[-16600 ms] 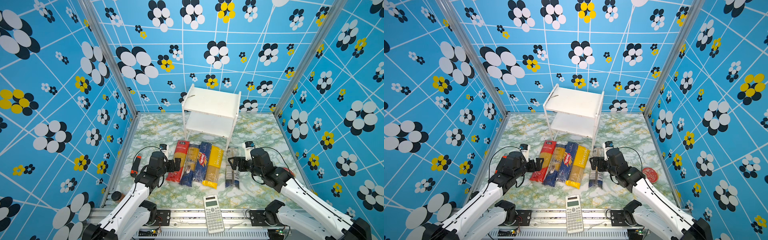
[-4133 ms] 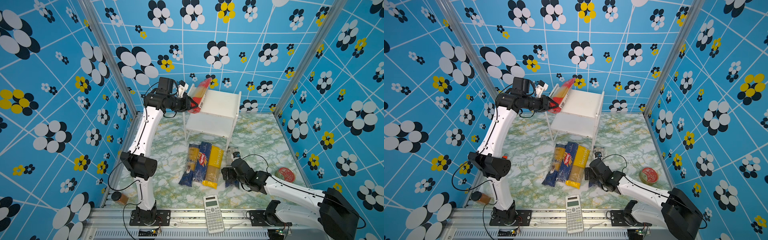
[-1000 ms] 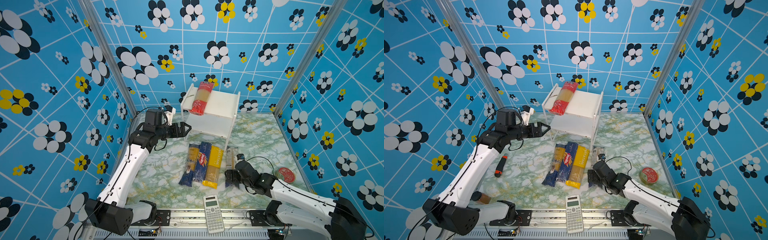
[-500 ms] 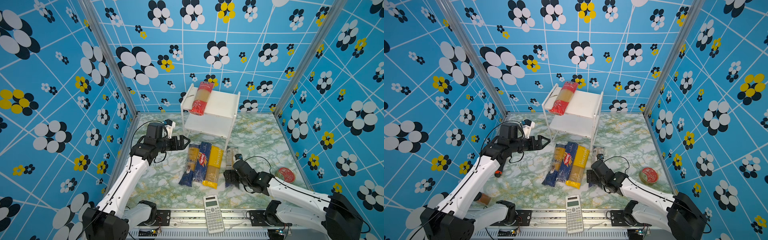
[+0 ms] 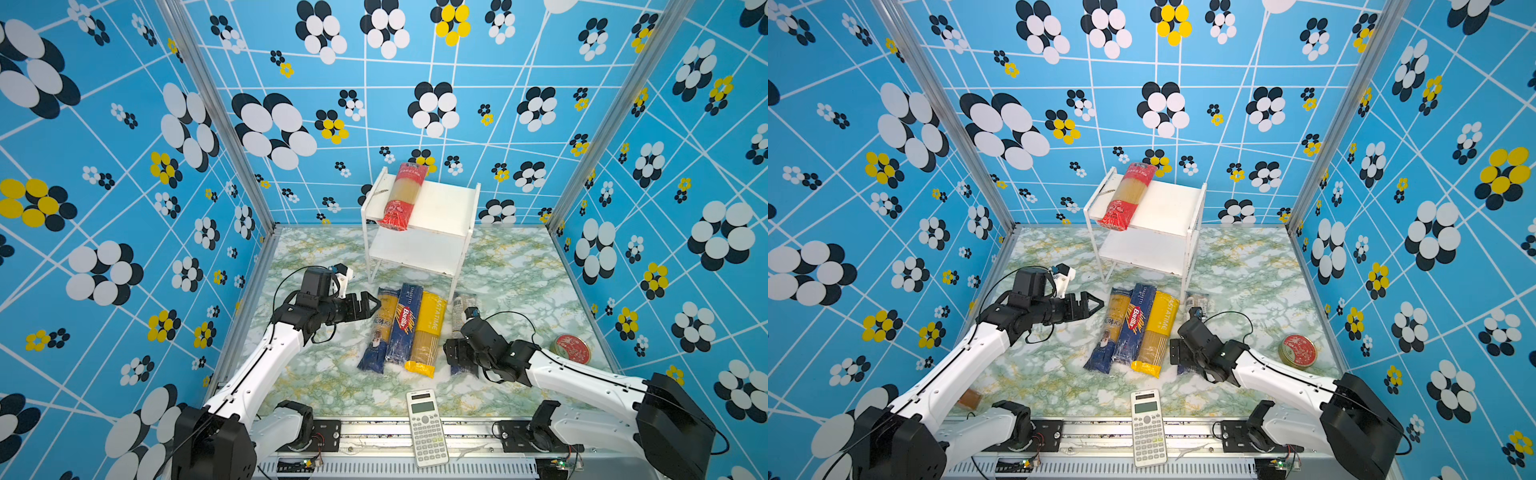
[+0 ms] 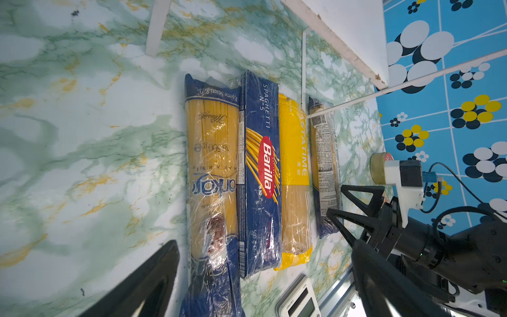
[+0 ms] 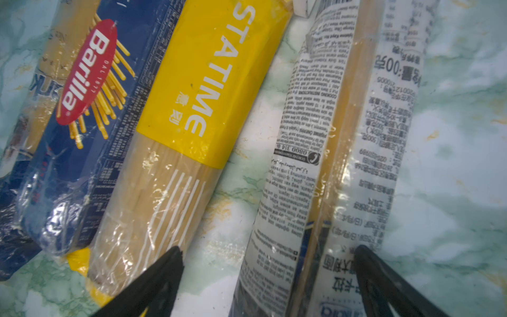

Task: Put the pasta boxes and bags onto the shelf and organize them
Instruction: 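Withdraw the left gripper from the shelf toward the pasta row, then lower the left gripper over the blue-and-yellow spaghetti bag's near end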

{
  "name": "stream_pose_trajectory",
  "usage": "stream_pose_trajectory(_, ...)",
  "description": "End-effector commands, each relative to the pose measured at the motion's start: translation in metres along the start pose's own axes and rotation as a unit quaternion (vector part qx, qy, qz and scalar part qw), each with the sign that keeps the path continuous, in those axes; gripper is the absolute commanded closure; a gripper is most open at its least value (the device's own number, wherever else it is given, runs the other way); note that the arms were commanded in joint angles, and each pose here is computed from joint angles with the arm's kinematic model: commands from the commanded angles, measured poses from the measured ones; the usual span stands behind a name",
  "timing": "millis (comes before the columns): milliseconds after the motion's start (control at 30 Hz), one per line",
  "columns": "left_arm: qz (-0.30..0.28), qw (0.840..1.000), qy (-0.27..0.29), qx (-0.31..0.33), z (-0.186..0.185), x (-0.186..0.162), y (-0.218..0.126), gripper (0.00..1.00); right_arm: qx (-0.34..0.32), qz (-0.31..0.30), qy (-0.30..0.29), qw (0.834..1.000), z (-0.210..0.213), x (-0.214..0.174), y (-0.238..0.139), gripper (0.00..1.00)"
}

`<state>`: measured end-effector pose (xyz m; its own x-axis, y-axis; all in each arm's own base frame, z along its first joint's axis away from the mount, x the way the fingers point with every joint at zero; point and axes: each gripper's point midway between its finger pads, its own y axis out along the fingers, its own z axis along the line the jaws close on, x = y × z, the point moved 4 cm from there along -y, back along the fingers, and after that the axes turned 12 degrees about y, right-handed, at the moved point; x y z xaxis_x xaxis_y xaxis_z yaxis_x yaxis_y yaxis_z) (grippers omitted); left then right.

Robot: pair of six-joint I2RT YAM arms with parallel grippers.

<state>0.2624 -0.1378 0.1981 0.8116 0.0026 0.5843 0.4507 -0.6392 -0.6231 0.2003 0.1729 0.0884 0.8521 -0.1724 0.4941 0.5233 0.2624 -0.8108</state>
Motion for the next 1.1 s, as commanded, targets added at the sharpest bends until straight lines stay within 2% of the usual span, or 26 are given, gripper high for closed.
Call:
stream_pose_trajectory(0, 0.009, 1.0, -0.006, -0.005, 0.002, -0.013, 0.01, 0.01, 0.02, -0.004, 0.007, 1.0, 0.016, 0.009, -0.001, 0.01)
stream_pose_trajectory(333, 0.08, 0.994, -0.001, 0.076, 0.021, -0.054, 0.035, 0.01, 0.02, 0.008, 0.002, 1.0, 0.027, 0.013, 0.008, 0.01)
stream_pose_trajectory(533, 0.109, 0.989, -0.007, 0.096, 0.029, -0.073, 0.043, 0.01, 0.02, 0.013, 0.002, 1.0, 0.03, 0.012, 0.011, 0.01)
stream_pose_trajectory(1067, 0.146, 0.976, -0.005, 0.161, 0.039, -0.114, 0.052, 0.01, 0.03, 0.012, 0.005, 0.999, 0.037, 0.013, 0.022, 0.01)
